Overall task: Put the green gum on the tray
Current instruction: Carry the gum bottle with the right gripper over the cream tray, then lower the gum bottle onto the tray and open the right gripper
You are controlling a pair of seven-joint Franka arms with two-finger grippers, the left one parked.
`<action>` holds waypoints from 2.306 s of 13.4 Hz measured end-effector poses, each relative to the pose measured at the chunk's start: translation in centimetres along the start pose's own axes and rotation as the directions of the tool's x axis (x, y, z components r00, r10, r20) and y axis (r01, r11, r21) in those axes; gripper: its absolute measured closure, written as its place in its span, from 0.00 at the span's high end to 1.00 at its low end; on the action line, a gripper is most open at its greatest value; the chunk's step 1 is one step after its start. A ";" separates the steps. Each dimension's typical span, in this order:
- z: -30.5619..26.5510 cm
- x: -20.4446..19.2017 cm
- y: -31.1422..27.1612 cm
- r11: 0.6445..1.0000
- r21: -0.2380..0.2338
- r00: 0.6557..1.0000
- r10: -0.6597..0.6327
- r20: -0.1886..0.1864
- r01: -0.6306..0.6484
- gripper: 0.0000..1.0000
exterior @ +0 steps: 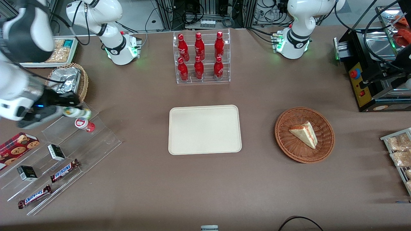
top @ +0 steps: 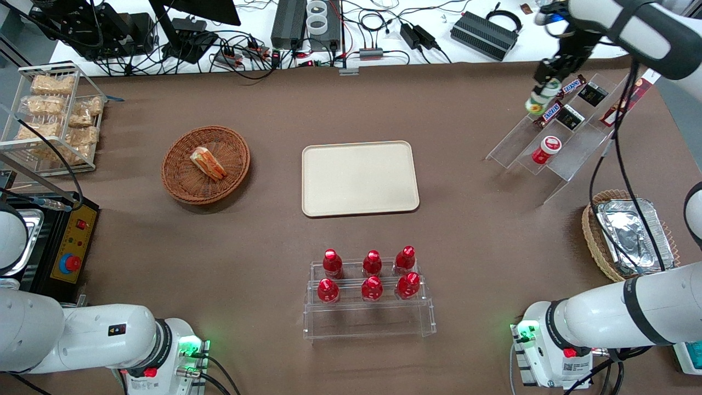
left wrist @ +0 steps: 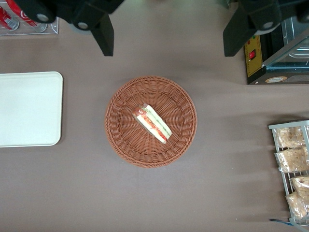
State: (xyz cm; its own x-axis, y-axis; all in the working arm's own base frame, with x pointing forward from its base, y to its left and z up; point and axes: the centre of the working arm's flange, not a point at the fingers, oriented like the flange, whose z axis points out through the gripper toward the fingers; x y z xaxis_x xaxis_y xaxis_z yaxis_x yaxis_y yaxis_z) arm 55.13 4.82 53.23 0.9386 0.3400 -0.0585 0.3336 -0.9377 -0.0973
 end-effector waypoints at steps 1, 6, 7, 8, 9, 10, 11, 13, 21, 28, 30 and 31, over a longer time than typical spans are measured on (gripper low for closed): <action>0.8 1.1 -2.8 1.000 0.008 1.000 0.030 0.005 -0.030 0.59; 5.6 5.8 -15.8 0.981 0.008 0.980 0.196 -0.037 -0.196 0.59; 6.9 6.6 -18.2 0.974 0.012 0.973 0.226 -0.048 -0.225 0.59; 8.4 7.2 -20.5 0.967 0.019 0.966 0.253 -0.055 -0.252 0.59; 10.0 7.8 -22.8 0.961 0.028 0.959 0.276 -0.061 -0.275 0.59; 11.6 8.4 -24.7 0.955 0.040 0.953 0.297 -0.066 -0.295 0.59; 13.2 8.8 -26.5 0.948 0.054 0.945 0.318 -0.070 -0.315 0.59; 16.4 9.7 -29.7 0.940 0.058 0.937 0.341 -0.073 -0.338 0.59; 28.0 9.2 -40.5 0.932 -0.022 0.924 0.354 -0.145 -0.361 0.59; 31.8 9.5 -41.8 0.934 -0.071 0.921 0.330 -0.206 -0.350 0.59; 32.1 9.7 -41.9 0.930 -0.051 0.913 0.347 -0.216 -0.365 0.59; 32.5 9.7 -41.9 0.928 -0.049 0.911 0.351 -0.215 -0.369 0.59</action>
State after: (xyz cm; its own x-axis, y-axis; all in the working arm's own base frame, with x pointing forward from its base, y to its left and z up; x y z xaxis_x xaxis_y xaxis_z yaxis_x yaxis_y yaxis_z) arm 47.43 49.76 24.47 0.9914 -0.0346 0.1260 -0.0323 -0.9993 -0.0202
